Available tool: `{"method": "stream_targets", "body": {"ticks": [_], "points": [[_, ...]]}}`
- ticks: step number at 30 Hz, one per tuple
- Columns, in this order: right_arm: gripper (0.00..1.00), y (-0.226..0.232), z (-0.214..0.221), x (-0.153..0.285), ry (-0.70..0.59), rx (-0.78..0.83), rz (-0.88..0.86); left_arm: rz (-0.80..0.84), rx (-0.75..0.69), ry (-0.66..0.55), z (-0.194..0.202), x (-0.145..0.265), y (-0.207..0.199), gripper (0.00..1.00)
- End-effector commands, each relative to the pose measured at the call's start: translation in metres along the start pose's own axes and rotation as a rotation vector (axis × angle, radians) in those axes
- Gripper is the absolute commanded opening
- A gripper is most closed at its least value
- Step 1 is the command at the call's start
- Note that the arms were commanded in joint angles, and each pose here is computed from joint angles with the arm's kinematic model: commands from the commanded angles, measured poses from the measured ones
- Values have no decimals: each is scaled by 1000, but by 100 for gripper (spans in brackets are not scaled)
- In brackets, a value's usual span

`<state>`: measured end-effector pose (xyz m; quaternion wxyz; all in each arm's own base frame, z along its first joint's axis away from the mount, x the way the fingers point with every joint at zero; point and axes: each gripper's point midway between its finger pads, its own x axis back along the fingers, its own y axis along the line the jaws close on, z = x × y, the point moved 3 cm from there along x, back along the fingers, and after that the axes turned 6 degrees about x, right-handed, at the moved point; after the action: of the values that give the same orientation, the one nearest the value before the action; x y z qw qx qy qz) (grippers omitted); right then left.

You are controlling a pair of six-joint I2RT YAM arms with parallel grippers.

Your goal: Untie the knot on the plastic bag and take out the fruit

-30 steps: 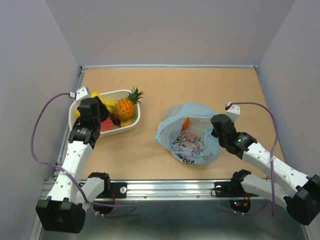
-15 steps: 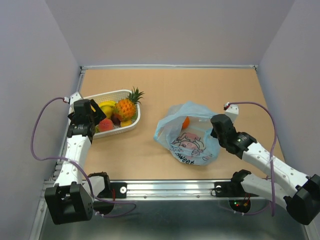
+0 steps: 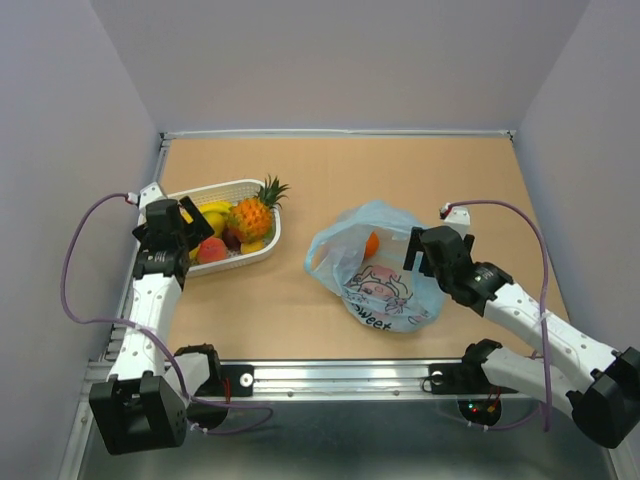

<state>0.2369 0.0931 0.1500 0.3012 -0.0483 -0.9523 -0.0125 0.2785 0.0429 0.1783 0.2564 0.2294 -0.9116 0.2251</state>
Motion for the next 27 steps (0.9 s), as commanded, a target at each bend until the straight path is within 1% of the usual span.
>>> {"method": "stream_targets", "body": {"ticks": [1, 4, 5, 7, 9, 10, 12, 13, 14, 15, 16, 19, 20, 22, 23, 24, 27], "points": [[99, 17, -45, 19, -87, -3, -113, 115, -27, -50, -11, 14, -15, 99], [100, 19, -55, 27, -100, 19, -143, 265, -83, -57, -11, 32, -44, 99], [100, 19, -57, 29, -104, 22, -146, 311, -92, -75, -14, 42, -51, 99], [100, 17, -61, 32, -112, 27, -140, 471, -161, -66, -5, 67, -88, 99], [100, 15, -62, 33, -118, 30, -135, 556, -189, -47, 2, 84, -110, 99], [100, 14, -63, 33, -121, 32, -130, 648, -230, -11, 14, 101, -134, 99], [100, 13, -63, 34, -123, 35, -124, 729, -283, 26, 30, 118, -156, 99], [100, 12, -63, 34, -128, 34, -123, 783, -346, 53, 45, 131, -175, 99], [100, 11, -63, 35, -130, 34, -123, 807, -375, 62, 53, 137, -184, 99], [100, 11, -62, 35, -128, 35, -127, 825, -391, 47, 54, 145, -195, 99], [100, 11, -61, 36, -129, 34, -128, 804, -436, 53, 70, 145, -204, 99], [100, 11, -58, 36, -123, 27, -139, 786, -486, 32, 78, 148, -224, 99], [100, 11, -54, 35, -117, 28, -140, 782, -528, 54, 93, 144, -233, 99], [100, 11, -51, 35, -109, 26, -146, 790, -557, 38, 97, 146, -248, 99], [100, 11, -49, 34, -105, 25, -145, 769, -594, 56, 111, 138, -253, 99], [100, 11, -47, 33, -101, 21, -145, 774, -624, 54, 118, 139, -259, 99], [100, 11, -41, 31, -86, 14, -143, 737, -668, 45, 134, 131, -271, 99]]}}
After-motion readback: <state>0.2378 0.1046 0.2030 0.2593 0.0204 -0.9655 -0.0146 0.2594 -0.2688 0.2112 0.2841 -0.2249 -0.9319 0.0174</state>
